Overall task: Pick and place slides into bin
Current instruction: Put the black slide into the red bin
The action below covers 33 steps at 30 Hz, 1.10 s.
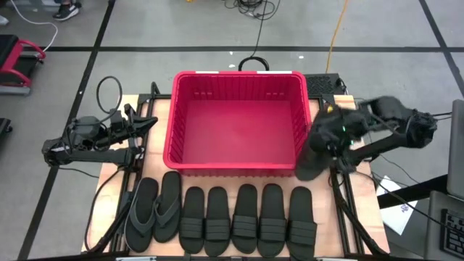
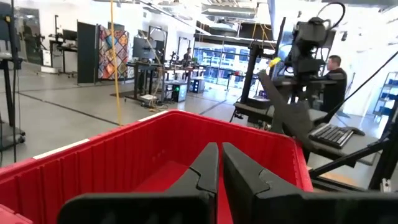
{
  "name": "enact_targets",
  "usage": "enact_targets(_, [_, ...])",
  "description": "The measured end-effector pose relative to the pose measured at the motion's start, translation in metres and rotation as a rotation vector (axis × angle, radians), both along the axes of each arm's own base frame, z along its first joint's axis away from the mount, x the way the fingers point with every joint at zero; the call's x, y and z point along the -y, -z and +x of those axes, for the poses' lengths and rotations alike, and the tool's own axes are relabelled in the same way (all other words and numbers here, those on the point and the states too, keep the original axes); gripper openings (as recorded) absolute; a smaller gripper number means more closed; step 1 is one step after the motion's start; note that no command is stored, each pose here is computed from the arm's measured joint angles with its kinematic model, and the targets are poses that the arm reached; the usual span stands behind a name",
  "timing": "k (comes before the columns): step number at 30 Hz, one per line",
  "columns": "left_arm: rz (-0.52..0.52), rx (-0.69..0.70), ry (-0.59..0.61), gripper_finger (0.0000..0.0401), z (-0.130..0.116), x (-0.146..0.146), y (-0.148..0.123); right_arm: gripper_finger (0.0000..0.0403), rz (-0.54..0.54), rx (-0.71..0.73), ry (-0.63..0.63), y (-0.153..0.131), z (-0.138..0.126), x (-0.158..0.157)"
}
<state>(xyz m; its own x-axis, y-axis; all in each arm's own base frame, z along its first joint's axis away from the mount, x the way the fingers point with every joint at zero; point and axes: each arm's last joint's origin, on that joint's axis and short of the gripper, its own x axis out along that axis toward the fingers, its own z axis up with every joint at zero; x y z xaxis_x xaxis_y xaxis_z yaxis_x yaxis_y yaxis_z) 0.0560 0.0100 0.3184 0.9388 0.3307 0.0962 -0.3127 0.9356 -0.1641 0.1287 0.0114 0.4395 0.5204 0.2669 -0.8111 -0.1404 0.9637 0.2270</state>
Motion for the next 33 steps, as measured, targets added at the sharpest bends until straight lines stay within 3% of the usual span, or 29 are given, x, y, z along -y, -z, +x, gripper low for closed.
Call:
enact_targets(10, [-0.07,0.026,0.007,0.0021,0.0,0.0,0.0,0.0004,-0.33,0.198,0.032,-0.051,0.024,0.07])
enact_targets(15, [-0.106,0.038,0.018,0.0021,0.0,0.0,0.0,0.0004,-0.25,0.243,-0.04,-0.042,0.044,0.118])
enact_targets(20, [-0.11,0.038,0.019,0.0021,0.0,0.0,0.0,0.0004,-0.194,0.204,-0.162,-0.015,0.072,0.135])
enact_targets(26, [-0.104,0.028,0.018,0.0021,0.0,0.0,0.001,0.0004,-0.232,0.029,-0.193,0.021,0.094,0.153])
enact_targets(33, [-0.081,-0.008,0.015,0.0021,0.0,0.0,0.003,0.0004,-0.122,-0.1,-0.213,0.067,0.11,0.177])
